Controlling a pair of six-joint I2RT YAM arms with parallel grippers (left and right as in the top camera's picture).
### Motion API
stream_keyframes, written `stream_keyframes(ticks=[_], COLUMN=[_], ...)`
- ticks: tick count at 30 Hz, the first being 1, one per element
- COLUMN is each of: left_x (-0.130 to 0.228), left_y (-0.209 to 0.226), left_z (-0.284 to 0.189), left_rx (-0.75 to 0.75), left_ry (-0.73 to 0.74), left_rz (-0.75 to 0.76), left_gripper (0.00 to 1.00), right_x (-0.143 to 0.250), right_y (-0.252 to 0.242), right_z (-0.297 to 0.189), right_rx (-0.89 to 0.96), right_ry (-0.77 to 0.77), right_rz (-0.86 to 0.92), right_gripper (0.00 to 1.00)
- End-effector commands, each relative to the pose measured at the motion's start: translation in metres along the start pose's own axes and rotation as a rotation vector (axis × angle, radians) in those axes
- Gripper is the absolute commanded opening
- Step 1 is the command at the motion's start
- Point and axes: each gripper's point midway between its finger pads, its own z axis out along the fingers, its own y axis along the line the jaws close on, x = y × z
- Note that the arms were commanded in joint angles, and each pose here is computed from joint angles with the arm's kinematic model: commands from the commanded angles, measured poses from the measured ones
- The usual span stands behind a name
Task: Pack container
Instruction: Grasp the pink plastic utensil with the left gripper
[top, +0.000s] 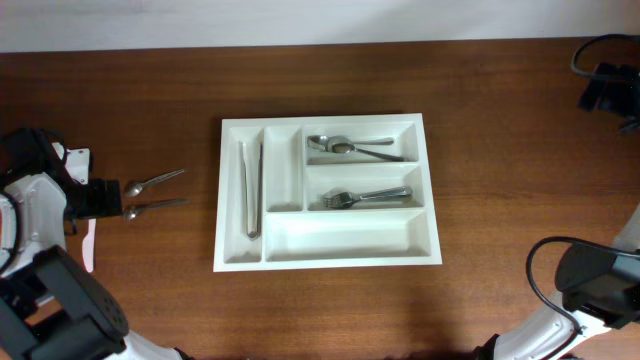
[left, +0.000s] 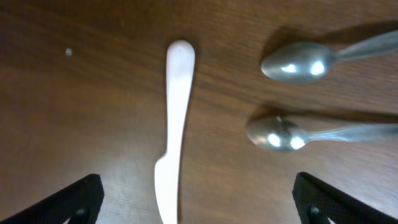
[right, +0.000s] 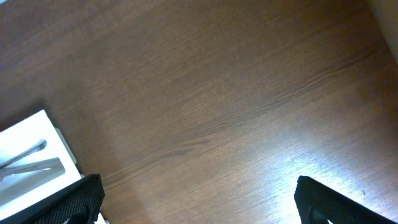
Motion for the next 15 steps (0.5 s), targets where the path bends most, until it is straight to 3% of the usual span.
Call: stream_keyframes(ticks=[1,15], left_x=[0.003,0.028], left_y=[0.005,-0.008], left_z=[0.02,0.086], left_rx=[0.014,0.077], left_ry=[0.017,0.155], left_rz=[0.059,0.064], left_gripper=[0.99,0.99], right_x=[0.001,0.007], right_y=[-0.002,-0.002], right_z=[0.0,-0.001], right_rx=[0.01,0.01], right_ry=[0.005,0.028], right_rz=[0.013,0.014], right_gripper=[0.99,0.99])
